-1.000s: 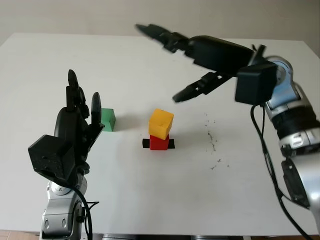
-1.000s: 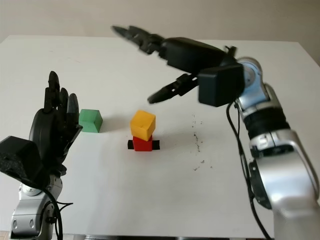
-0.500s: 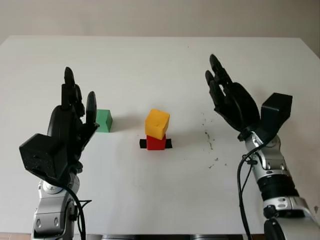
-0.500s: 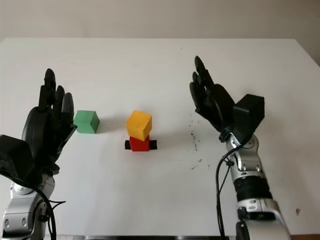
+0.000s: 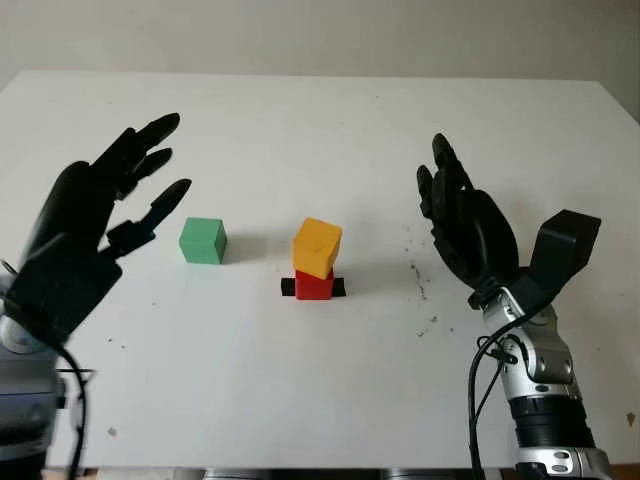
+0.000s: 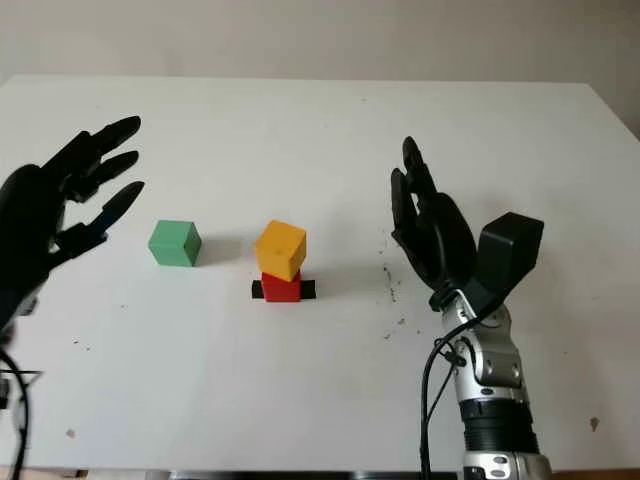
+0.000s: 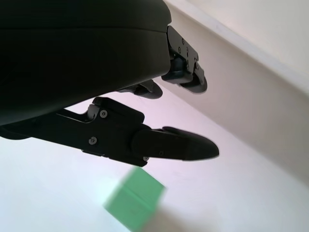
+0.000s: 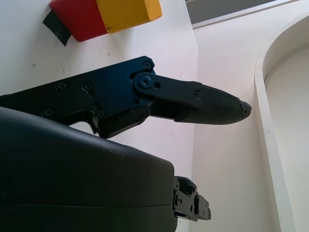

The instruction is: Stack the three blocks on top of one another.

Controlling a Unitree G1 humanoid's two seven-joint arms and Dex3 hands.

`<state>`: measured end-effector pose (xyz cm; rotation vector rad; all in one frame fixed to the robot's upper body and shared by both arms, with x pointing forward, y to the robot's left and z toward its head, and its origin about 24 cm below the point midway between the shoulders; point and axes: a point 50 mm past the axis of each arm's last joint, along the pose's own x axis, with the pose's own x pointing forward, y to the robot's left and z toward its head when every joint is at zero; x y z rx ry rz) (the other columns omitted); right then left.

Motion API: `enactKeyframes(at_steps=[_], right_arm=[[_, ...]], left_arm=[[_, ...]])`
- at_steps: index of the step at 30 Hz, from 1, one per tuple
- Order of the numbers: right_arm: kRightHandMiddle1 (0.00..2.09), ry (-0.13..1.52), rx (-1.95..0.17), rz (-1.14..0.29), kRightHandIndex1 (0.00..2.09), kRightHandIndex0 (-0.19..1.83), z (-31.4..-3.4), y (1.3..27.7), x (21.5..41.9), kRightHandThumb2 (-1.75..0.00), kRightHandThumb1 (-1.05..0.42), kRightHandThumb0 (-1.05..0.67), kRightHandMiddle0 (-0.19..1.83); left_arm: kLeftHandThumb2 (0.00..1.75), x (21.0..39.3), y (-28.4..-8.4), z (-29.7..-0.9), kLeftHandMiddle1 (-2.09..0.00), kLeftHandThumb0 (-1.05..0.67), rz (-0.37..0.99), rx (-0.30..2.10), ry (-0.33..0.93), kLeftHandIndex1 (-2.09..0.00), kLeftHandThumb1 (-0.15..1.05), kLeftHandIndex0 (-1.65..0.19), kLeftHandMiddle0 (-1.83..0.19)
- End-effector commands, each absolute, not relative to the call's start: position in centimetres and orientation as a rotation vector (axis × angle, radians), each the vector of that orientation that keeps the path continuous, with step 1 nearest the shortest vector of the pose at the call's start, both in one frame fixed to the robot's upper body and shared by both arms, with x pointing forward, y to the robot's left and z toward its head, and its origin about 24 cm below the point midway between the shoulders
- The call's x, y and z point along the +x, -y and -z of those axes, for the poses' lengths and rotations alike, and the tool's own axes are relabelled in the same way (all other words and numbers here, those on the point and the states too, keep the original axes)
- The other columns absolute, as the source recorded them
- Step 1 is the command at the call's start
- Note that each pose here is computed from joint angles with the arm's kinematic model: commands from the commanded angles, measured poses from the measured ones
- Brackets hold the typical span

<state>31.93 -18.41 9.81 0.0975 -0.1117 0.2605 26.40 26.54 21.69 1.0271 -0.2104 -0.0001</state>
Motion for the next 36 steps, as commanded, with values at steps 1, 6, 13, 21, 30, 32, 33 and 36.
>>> enactKeyframes(at_steps=[1,6,13,21,30,32,33,36], right_arm=[[0.0,0.111,0.102,-0.253,0.0,-0.19,-10.0,18.7,32.1,-0.64,-1.05,-0.76,-0.19],[0.0,0.104,0.103,-0.251,0.0,-0.19,-9.8,18.8,32.2,-0.62,-1.05,-0.77,-0.19],[0.0,0.11,0.112,-0.248,0.0,-0.19,-10.0,18.9,32.2,-0.62,-1.05,-0.77,-0.19],[0.0,0.111,0.105,-0.243,0.0,-0.19,-9.9,19.0,31.9,-0.63,-1.05,-0.77,-0.19],[0.03,0.104,0.108,-0.237,0.0,-0.19,-9.4,18.8,31.8,-0.63,-1.05,-0.76,-0.18],[0.04,0.102,0.106,-0.236,0.0,-0.19,-9.4,18.8,31.7,-0.64,-1.05,-0.76,-0.18],[0.04,0.102,0.105,-0.237,0.0,-0.19,-9.4,18.8,31.8,-0.64,-1.05,-0.76,-0.18],[0.04,0.102,0.103,-0.235,0.0,-0.19,-9.4,18.9,31.8,-0.64,-1.05,-0.76,-0.18]], left_arm=[[0.05,26.9,-26.5,-23.3,-0.06,-0.71,0.034,1.149,0.2,-0.15,0.97,-0.34,-0.28],[0.02,28.5,-26.0,-23.8,-0.04,-0.7,0.121,1.335,0.125,-0.11,0.87,-0.36,-0.24],[0.05,30.2,-24.9,-21.5,-0.01,-0.77,0.181,1.511,0.056,-0.05,0.85,-0.27,-0.09],[0.06,30.8,-23.8,-18.0,-0.04,-0.78,0.241,1.5,0.015,-0.05,0.85,-0.25,-0.06],[0.06,30.7,-23.3,-16.0,-0.08,-0.71,0.269,1.555,0.038,-0.12,0.88,-0.41,-0.14],[0.06,30.6,-23.3,-15.9,-0.08,-0.68,0.268,1.545,0.044,-0.14,0.88,-0.46,-0.17],[0.06,30.6,-23.3,-15.8,-0.08,-0.66,0.267,1.542,0.046,-0.15,0.88,-0.48,-0.18],[0.06,30.5,-23.2,-15.6,-0.08,-0.57,0.265,1.553,0.067,-0.19,0.89,-0.57,-0.23]])
